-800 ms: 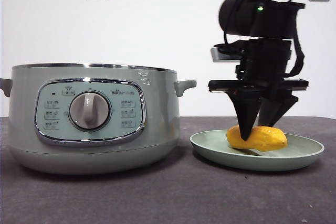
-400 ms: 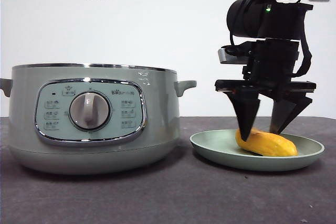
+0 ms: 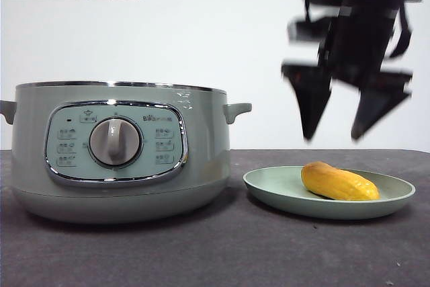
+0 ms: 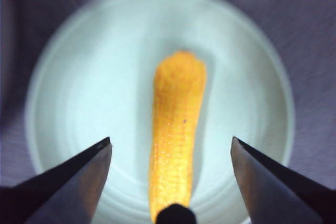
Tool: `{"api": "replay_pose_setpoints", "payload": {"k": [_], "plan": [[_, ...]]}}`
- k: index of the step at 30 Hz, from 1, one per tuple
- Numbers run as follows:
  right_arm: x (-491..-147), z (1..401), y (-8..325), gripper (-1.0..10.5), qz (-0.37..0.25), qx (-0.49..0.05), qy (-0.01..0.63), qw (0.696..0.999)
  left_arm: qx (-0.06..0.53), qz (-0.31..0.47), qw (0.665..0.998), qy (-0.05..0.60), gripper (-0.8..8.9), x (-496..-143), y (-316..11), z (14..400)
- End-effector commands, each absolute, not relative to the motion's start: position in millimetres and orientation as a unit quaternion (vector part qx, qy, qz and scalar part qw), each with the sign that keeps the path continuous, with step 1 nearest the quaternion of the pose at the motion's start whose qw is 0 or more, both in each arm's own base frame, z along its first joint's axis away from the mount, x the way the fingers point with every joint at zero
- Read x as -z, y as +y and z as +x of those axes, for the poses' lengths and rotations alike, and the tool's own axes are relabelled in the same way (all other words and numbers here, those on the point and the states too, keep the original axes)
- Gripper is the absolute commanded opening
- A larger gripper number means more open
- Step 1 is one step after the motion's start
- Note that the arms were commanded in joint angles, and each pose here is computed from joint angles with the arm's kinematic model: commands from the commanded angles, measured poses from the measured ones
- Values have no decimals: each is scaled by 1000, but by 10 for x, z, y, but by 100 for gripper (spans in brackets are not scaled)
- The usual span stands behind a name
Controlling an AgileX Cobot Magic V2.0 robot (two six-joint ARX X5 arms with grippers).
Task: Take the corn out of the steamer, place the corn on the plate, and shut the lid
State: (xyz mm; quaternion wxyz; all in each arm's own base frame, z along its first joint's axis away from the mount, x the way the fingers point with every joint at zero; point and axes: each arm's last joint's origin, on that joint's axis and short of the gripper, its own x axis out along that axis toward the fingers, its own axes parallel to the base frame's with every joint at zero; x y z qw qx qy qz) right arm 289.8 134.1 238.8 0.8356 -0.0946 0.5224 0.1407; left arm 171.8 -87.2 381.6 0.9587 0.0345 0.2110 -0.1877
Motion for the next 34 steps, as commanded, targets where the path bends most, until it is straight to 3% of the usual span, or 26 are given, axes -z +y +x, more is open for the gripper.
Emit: {"api": "replay_pose_setpoints", "payload": {"k": [1,15,34], "plan": [[-2551,2804,1298,379,-86,-142,501,849,211,23,957,198,-9,-3848,-939,1812],[-3256,2334,1075,378,-56,-157,392,905,217,42,933,285,-9,-3367,-1258,2391],[-3288,2300,1058,378,-56,-157,387,907,222,29,923,313,-9,-3209,-1370,2513]]}}
